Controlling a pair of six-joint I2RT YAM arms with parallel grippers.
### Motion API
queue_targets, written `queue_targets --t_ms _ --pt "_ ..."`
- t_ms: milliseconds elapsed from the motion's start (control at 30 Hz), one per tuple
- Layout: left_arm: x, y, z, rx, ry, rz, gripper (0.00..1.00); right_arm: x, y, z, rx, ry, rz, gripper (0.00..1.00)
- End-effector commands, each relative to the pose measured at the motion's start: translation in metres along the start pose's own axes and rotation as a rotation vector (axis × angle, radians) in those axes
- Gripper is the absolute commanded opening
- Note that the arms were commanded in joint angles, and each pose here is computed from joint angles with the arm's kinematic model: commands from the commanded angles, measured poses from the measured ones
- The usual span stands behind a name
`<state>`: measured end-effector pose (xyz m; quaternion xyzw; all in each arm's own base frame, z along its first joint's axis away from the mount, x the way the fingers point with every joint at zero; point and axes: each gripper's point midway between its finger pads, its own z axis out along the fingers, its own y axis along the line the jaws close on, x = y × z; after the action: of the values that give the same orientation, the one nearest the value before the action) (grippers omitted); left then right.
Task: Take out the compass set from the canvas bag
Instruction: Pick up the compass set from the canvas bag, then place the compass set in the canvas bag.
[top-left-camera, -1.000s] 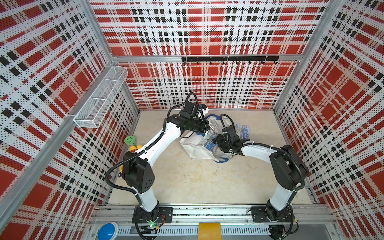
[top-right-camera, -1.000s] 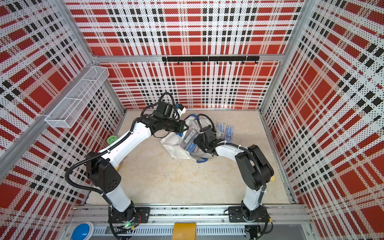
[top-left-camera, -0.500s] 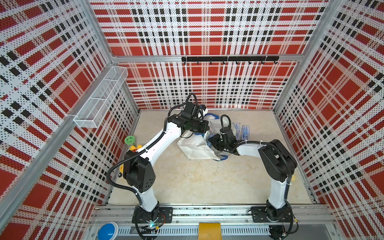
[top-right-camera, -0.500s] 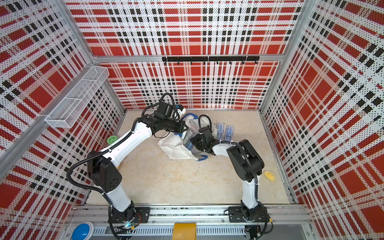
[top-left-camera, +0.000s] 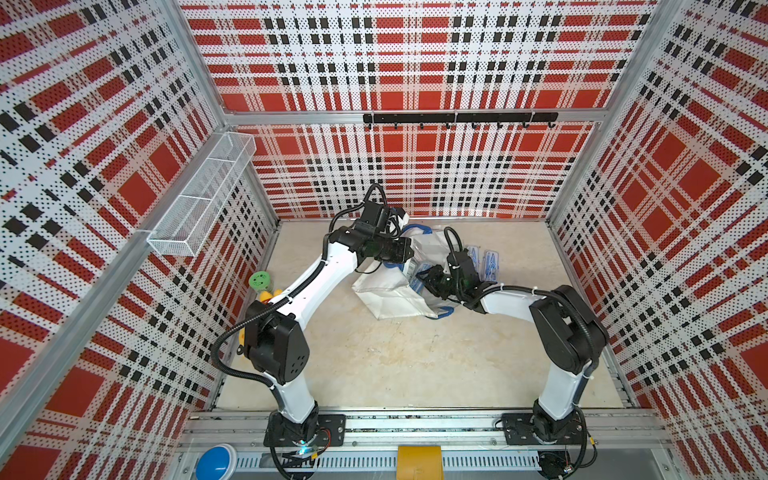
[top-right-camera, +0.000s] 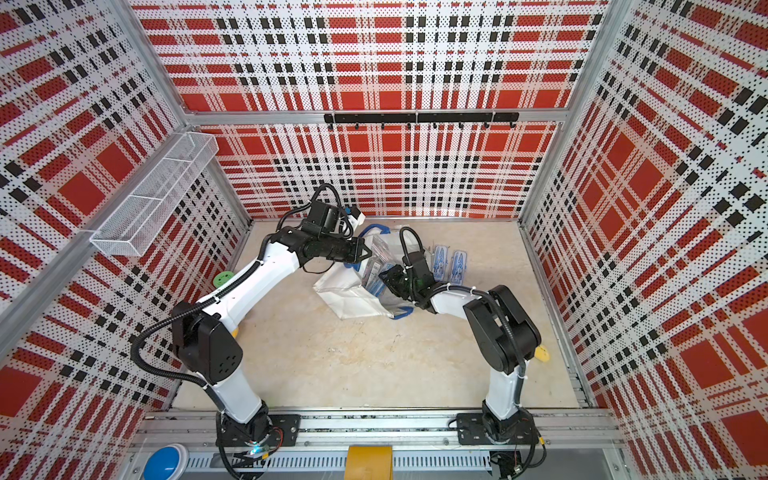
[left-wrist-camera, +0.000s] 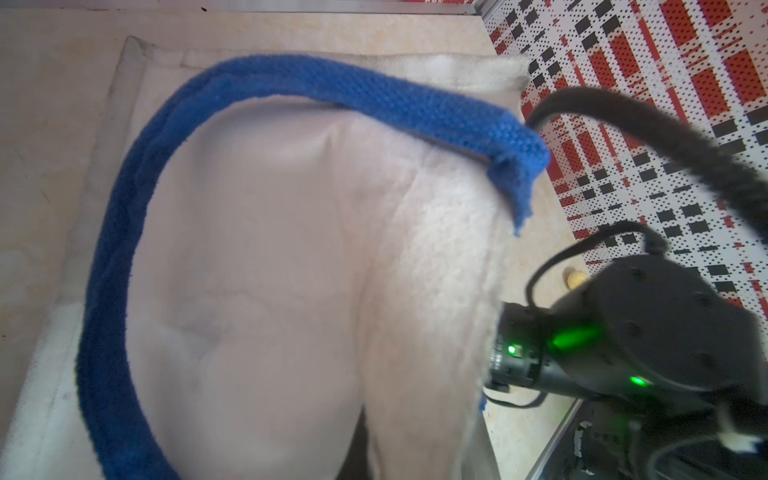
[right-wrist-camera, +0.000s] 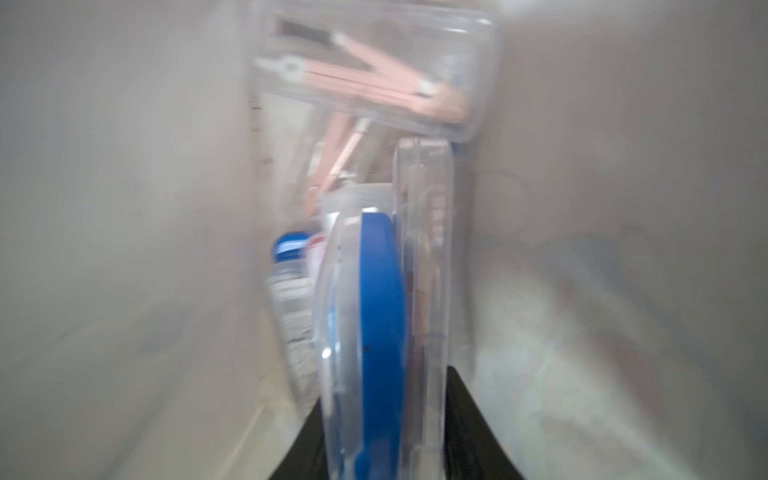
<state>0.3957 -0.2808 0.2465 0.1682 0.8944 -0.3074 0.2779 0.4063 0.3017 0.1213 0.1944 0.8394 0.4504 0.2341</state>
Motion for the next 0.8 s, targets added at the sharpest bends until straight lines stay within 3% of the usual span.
queue_targets --t_ms 0,533,767 --pt "-0.019 -0.021 -0.022 0.065 -0.073 0.040 0.00 -0.013 0.047 -0.027 -0.111 -0.058 -0.091 0.22" --pt "-0.020 -0.013 -0.023 0.055 -0.076 0.024 0.00 -0.038 0.059 -0.089 -0.027 -0.134 -0.244 0.21" --pt "-0.021 -0.014 -0.021 0.066 -0.075 0.027 0.00 -0.031 0.034 -0.067 0.072 -0.021 -0.249 0.21"
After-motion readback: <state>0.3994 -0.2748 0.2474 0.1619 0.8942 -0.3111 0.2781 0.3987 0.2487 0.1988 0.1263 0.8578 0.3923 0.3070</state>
